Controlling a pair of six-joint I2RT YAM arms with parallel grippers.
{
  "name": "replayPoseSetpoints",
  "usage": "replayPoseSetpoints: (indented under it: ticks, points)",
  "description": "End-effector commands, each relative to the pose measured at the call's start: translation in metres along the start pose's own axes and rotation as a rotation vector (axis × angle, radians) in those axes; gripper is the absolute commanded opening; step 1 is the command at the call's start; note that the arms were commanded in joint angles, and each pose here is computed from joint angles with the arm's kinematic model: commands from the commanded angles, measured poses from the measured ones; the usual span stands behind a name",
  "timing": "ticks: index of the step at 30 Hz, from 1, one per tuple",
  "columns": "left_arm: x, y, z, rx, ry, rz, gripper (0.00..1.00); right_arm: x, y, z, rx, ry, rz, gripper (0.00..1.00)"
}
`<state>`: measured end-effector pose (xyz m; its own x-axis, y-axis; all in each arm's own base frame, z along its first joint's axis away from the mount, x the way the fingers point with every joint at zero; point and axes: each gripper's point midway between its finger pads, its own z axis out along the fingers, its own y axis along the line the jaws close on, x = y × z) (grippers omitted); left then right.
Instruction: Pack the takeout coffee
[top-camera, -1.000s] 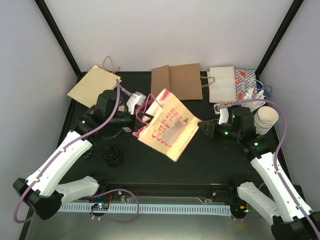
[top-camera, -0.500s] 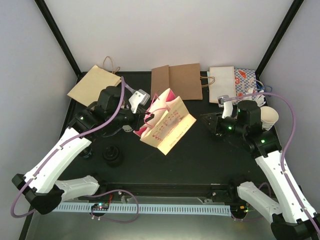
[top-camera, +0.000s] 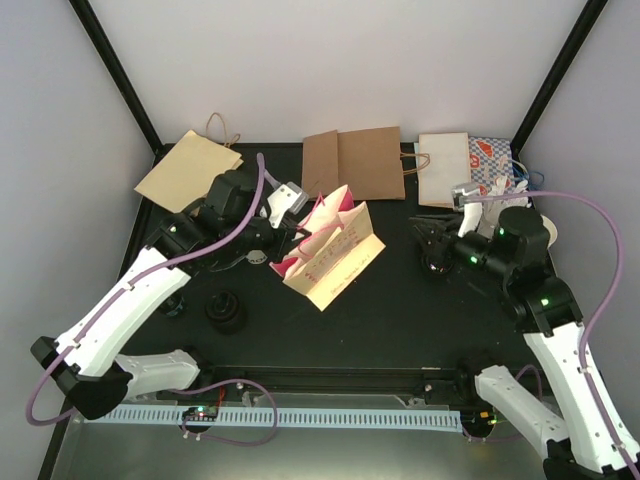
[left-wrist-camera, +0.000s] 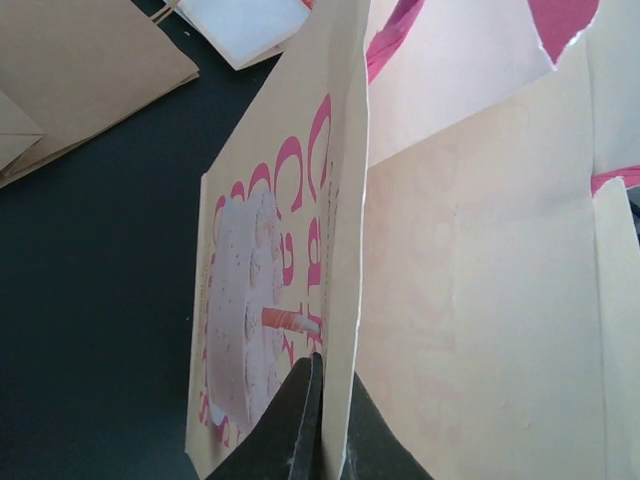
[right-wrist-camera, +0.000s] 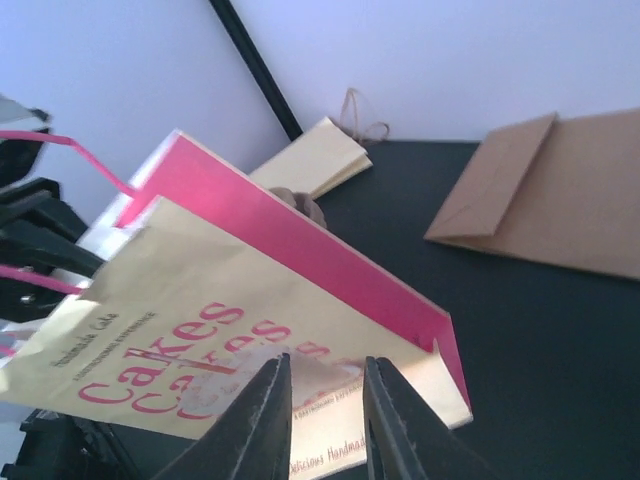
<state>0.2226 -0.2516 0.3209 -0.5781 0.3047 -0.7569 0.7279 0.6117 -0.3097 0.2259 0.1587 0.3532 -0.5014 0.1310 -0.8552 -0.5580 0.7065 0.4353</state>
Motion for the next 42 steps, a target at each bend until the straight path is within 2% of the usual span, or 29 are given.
replayPoseSetpoints:
  ticks: [1, 6, 16, 25, 31, 36, 42]
  points:
    - [-0.005, -0.006, -0.006, 0.003, -0.001, 0.051, 0.02, -0.025, 0.027, -0.014, -0.108, -0.122, -0.145, 0.21]
    - [-0.001, -0.008, -0.004, 0.007, 0.017, 0.058, 0.01, -0.031, 0.050, -0.006, -0.226, -0.035, -0.209, 0.01]
    - [0.003, -0.011, 0.003, 0.012, 0.048, 0.067, 0.02, -0.036, 0.082, 0.008, -0.270, 0.074, -0.367, 0.01]
    - [0.006, -0.011, 0.010, 0.012, 0.061, 0.054, 0.02, -0.016, 0.101, 0.043, -0.254, 0.224, -0.394, 0.01]
    - [0.009, -0.011, 0.014, 0.004, 0.074, 0.053, 0.01, -0.004, 0.097, 0.067, -0.153, 0.346, -0.377, 0.01]
    - [0.009, -0.006, 0.014, -0.030, 0.071, 0.045, 0.02, 0.024, 0.089, 0.080, -0.101, 0.506, -0.353, 0.01]
    - [0.006, 0.001, 0.013, -0.076, 0.059, 0.038, 0.02, 0.053, 0.083, 0.082, -0.072, 0.594, -0.341, 0.01]
